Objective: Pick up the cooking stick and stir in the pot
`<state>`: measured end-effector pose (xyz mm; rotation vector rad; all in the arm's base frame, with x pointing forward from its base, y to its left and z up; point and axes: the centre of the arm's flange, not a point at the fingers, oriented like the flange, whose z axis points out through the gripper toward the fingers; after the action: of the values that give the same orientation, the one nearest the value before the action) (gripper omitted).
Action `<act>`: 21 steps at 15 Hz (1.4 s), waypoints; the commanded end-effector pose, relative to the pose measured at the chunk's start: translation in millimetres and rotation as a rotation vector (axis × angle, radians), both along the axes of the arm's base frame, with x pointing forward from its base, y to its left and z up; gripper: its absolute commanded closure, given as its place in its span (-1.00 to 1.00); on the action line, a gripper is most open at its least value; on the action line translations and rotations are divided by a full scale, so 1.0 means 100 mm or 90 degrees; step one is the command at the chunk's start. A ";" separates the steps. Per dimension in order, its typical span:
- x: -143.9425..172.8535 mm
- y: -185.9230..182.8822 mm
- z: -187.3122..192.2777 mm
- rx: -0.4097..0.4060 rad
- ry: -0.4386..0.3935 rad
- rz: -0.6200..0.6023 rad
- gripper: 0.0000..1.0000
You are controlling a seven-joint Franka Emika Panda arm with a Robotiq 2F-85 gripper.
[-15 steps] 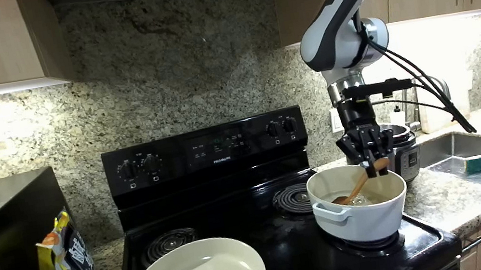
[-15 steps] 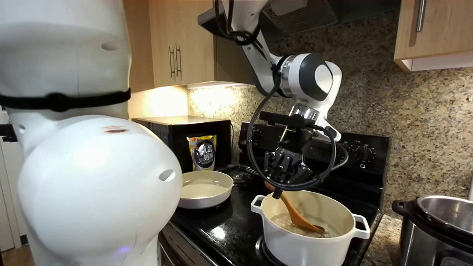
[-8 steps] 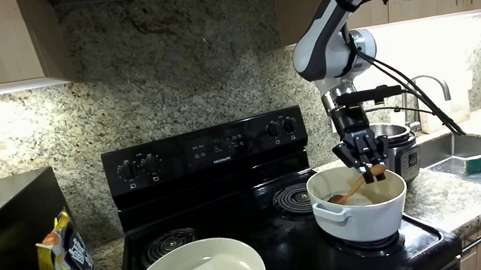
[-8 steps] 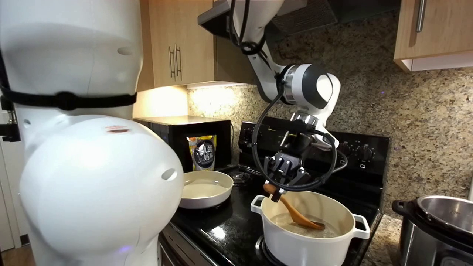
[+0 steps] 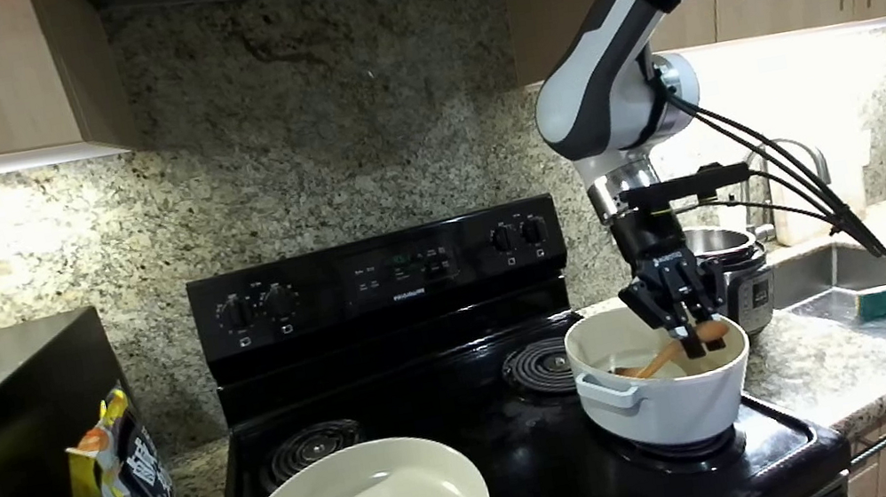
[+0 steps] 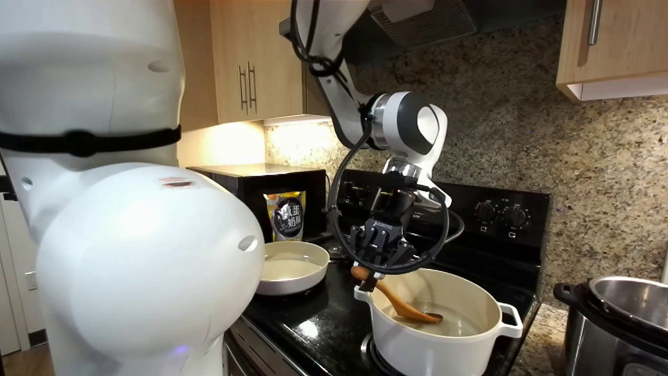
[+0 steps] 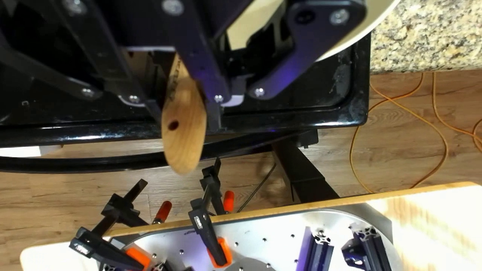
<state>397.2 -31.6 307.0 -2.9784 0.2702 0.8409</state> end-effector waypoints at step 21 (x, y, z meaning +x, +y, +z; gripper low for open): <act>0.15 -0.55 0.02 0.018 -0.018 -0.091 0.80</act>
<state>392.8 -79.7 316.3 -2.9372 0.4622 0.7258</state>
